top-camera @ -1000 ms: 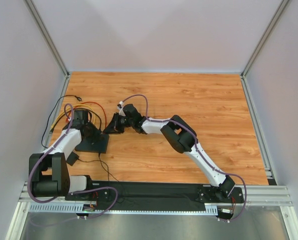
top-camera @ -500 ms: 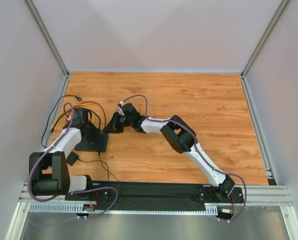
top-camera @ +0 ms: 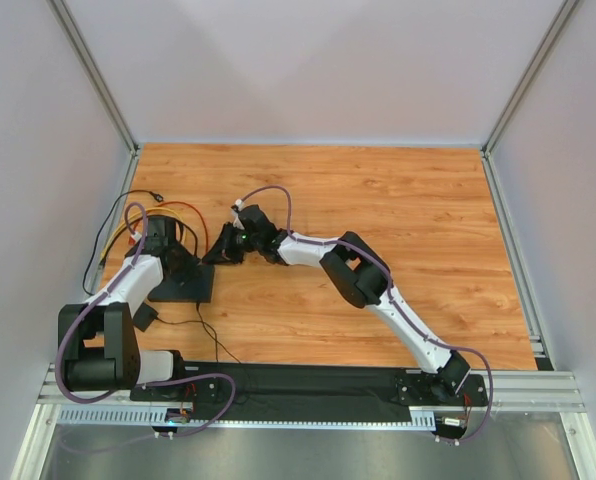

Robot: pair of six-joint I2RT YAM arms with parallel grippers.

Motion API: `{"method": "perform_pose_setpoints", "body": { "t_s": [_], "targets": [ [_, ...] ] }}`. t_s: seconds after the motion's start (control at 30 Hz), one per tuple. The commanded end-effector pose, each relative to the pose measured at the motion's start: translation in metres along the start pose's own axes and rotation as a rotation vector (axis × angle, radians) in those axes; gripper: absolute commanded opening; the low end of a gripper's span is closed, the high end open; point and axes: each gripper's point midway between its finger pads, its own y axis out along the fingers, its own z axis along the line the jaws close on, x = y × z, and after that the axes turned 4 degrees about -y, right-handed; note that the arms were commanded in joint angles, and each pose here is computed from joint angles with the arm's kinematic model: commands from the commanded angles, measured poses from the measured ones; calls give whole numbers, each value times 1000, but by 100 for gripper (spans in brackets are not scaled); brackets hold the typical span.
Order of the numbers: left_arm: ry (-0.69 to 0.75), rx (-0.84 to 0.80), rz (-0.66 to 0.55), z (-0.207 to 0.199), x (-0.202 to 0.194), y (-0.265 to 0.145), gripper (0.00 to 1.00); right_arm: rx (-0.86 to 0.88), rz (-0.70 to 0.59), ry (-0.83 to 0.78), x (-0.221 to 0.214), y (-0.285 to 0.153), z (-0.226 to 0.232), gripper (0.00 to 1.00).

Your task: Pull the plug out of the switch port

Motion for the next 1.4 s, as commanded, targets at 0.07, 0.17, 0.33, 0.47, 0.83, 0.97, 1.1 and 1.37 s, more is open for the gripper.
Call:
{"method": "perform_pose_setpoints", "body": {
  "t_s": [0.07, 0.17, 0.33, 0.47, 0.83, 0.97, 1.1, 1.37],
  "targets": [
    [62, 367, 149, 96, -48, 4, 0, 79, -140, -3, 46, 8, 17, 0],
    [62, 364, 147, 95, -48, 4, 0, 68, -160, -27, 51, 5, 18, 0],
    [62, 365, 143, 95, -48, 4, 0, -39, -201, -108, 49, -7, 14, 0],
    [60, 364, 144, 95, -48, 4, 0, -22, -173, -82, 40, -13, 17, 0],
    [68, 183, 107, 64, -42, -6, 0, 59, -99, 7, 15, -8, 9, 0],
    [93, 78, 29, 43, -26, -21, 0, 61, -77, 7, 7, -12, 9, 0],
    [120, -34, -60, 23, -10, -33, 11, 56, -62, 7, -2, -16, 9, 0],
    [142, -63, -14, 13, -14, -25, 17, 50, -25, -33, 1, -16, 8, 10]
  ]
}}
